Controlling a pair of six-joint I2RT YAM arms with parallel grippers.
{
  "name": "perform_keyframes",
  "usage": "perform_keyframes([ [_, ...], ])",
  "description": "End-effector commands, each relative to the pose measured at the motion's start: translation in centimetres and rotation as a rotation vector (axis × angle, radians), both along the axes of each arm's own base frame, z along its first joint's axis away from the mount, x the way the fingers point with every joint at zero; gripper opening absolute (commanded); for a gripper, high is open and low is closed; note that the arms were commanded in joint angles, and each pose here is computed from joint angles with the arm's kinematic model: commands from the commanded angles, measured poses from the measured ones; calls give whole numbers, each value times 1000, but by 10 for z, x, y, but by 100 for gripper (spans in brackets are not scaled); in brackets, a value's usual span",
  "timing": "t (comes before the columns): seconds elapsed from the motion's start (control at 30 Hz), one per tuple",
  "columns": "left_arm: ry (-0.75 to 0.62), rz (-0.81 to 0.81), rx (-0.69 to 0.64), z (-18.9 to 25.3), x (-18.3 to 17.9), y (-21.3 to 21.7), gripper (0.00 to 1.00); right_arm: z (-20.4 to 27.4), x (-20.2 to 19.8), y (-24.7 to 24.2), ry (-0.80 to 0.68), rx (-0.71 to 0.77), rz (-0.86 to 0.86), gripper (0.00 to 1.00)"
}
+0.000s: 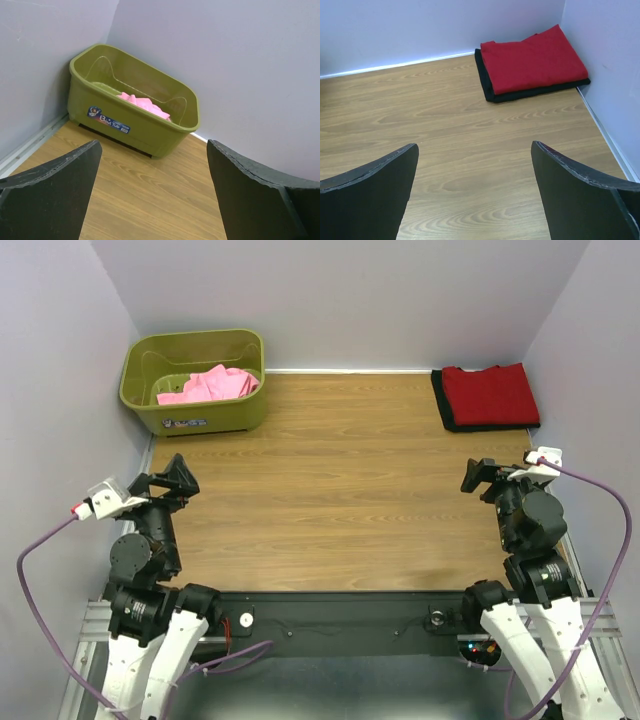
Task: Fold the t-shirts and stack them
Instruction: Grab the tshirt from the pile
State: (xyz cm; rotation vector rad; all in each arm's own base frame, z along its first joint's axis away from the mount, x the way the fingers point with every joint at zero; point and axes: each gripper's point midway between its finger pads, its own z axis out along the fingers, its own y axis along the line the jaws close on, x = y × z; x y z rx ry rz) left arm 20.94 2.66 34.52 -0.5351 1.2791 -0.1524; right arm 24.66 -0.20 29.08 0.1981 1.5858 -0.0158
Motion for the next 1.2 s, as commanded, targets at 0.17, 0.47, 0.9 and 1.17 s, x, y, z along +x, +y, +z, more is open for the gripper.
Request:
perform_keyframes([
  [0.17,-15,2,-20,12,23,-6,93,-13,10,8,22,35,17,100],
  [0.47,192,-16,81,12,102,-29,91,-46,21,32,113,84,119,100],
  [0.9,661,-83,164,-15,304,-17,90,-58,23,35,138,81,128,100],
  [1.17,786,-112,133,-73,373,-7,88,-72,27,33,182,60,117,100],
])
